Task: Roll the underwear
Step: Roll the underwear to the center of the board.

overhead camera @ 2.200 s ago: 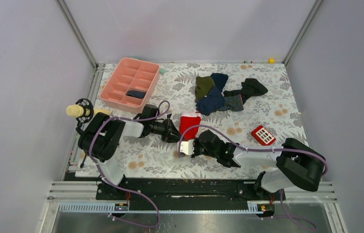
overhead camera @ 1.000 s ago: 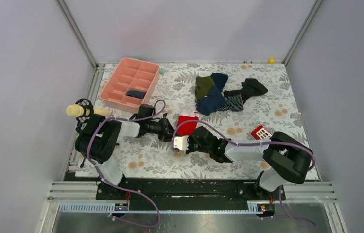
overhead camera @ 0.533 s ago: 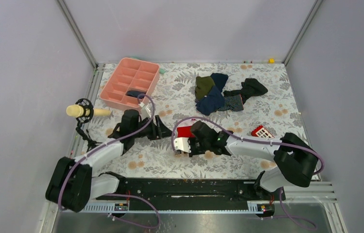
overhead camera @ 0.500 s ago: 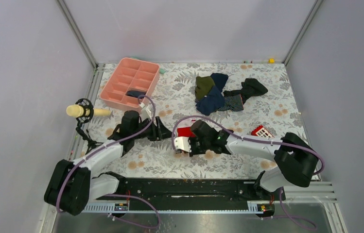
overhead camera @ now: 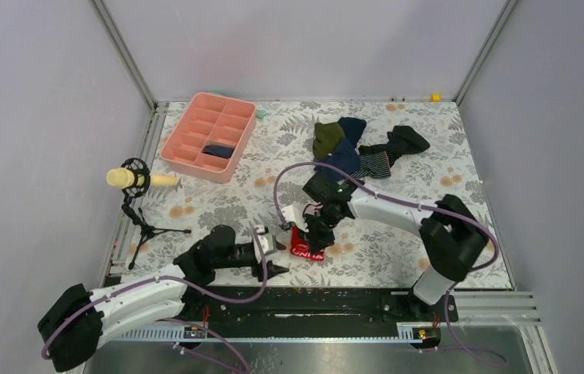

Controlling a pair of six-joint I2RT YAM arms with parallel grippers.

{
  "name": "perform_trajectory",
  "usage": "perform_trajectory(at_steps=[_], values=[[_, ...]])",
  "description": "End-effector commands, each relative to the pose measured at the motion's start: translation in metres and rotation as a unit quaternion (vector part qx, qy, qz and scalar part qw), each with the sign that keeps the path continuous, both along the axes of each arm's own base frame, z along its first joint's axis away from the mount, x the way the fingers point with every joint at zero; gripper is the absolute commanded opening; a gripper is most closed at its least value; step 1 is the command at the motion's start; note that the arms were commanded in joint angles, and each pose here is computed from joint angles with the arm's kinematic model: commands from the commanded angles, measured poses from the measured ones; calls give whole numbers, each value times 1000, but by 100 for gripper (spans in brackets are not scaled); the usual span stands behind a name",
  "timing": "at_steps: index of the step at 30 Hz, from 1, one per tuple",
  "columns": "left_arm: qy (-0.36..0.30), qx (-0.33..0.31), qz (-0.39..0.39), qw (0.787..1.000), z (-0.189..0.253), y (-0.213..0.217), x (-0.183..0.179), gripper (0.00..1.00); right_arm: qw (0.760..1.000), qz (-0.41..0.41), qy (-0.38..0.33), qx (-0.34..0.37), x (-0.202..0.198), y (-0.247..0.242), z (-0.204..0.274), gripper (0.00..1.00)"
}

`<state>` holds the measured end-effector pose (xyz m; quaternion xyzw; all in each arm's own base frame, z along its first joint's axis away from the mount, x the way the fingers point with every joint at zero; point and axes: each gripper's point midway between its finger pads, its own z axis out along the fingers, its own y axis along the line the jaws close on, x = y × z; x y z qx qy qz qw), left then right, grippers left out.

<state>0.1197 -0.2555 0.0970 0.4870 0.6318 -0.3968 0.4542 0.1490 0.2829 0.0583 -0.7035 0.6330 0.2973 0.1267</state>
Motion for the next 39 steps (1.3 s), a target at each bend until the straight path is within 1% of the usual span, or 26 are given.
perform_trajectory(at_steps=[1, 7, 10, 15, 18, 21, 24, 27, 29, 31, 34, 39], values=[[-169, -2, -57, 984, 7, -15, 7, 62, 992, 25, 123, -29, -26, -3, 13, 0], [-188, 5, -65, 980, -5, -23, 7, 62, 978, 24, 201, -56, -33, 5, 12, 0], [-202, 3, -76, 977, -3, -26, 2, 62, 967, 23, 241, -74, -34, 9, 10, 0], [-259, 14, -80, 962, 2, -25, 1, 61, 947, 8, 307, -93, -27, 16, 6, 0], [-297, 21, -111, 948, 0, -26, -5, 59, 933, -10, 344, -106, -20, 20, 0, 0], [-339, 40, -157, 927, -7, -26, -12, 53, 922, -32, 367, -121, -11, 23, -13, 0], [-354, 56, -192, 914, -16, -26, -18, 49, 907, -61, 395, -130, -7, 26, -23, 0], [-363, 89, -232, 898, -38, -19, -26, 46, 897, -69, 418, -123, -9, 27, -28, 0], [-387, 113, -227, 886, -49, -14, -22, 45, 894, -73, 425, -120, -10, 28, -33, 0], [-400, 129, -203, 884, -54, -12, -13, 48, 890, -79, 431, -122, -11, 28, -38, 0], [-407, 155, -186, 881, -61, -9, -3, 51, 883, -88, 442, -131, -10, 29, -47, 0], [-410, 192, -187, 872, -77, -7, 5, 50, 874, -100, 455, -142, -6, 30, -55, 0]])
